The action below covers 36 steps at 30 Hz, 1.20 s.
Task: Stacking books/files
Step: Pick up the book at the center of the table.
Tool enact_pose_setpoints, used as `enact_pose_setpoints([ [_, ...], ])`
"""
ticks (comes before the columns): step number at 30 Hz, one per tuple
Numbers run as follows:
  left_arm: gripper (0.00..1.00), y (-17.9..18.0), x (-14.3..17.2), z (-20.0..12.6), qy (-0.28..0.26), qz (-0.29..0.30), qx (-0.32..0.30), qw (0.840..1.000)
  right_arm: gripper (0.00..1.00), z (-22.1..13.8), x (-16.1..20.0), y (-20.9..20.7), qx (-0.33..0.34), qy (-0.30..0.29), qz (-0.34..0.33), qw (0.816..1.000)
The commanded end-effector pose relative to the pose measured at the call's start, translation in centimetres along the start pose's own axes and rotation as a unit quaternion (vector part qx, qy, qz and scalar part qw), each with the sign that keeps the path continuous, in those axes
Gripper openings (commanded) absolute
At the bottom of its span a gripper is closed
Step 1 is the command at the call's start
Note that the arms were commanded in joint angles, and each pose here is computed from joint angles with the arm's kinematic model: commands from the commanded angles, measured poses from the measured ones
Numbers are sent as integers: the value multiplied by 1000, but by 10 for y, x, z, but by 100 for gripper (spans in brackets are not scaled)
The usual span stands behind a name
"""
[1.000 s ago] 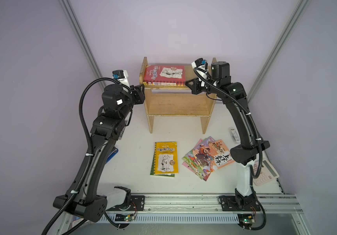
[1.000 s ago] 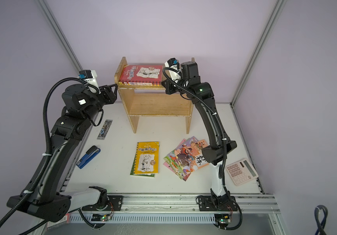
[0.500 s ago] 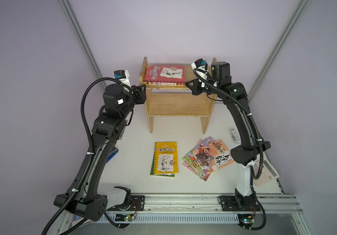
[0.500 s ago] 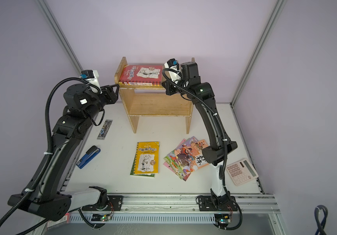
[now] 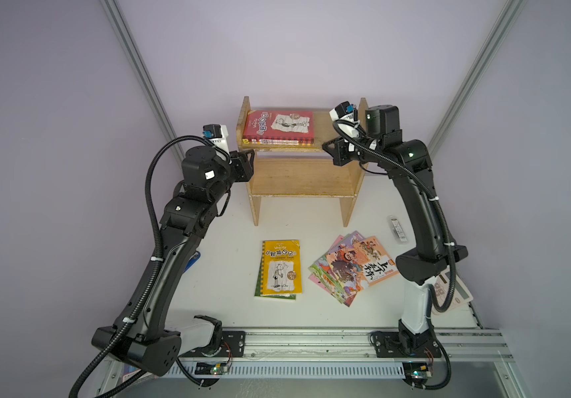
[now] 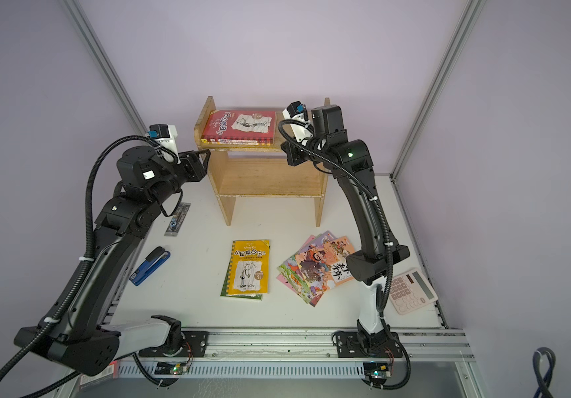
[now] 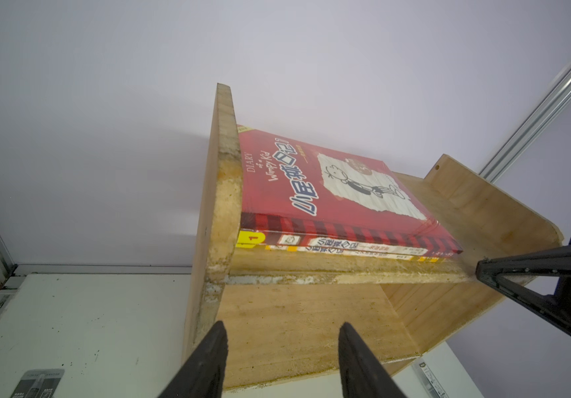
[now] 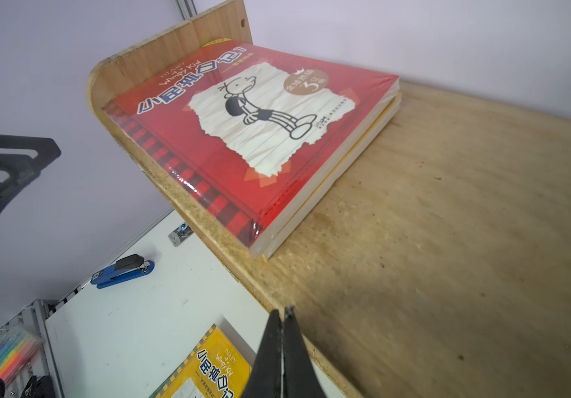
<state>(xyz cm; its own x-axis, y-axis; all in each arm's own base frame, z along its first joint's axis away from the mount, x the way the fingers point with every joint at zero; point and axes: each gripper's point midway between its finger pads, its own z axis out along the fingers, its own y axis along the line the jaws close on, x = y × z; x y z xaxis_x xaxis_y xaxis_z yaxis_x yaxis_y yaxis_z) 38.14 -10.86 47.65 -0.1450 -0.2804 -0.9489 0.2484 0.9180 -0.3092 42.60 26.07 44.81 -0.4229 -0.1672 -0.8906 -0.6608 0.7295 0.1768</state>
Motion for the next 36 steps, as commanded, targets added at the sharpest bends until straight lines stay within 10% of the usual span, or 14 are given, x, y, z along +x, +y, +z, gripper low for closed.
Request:
enact_pose_setpoints([
  [1,57,2,10,-7,12,0,-3,1000,1,-9,1,9,-16,3,-7,1000],
  [15,71,36,109,-25,127,-27,-54,990,28,-21,38,31,-26,32,-18,999],
  [36,90,52,311,-34,330,-112,-52,936,62,44,250,26,-8,42,98,994],
])
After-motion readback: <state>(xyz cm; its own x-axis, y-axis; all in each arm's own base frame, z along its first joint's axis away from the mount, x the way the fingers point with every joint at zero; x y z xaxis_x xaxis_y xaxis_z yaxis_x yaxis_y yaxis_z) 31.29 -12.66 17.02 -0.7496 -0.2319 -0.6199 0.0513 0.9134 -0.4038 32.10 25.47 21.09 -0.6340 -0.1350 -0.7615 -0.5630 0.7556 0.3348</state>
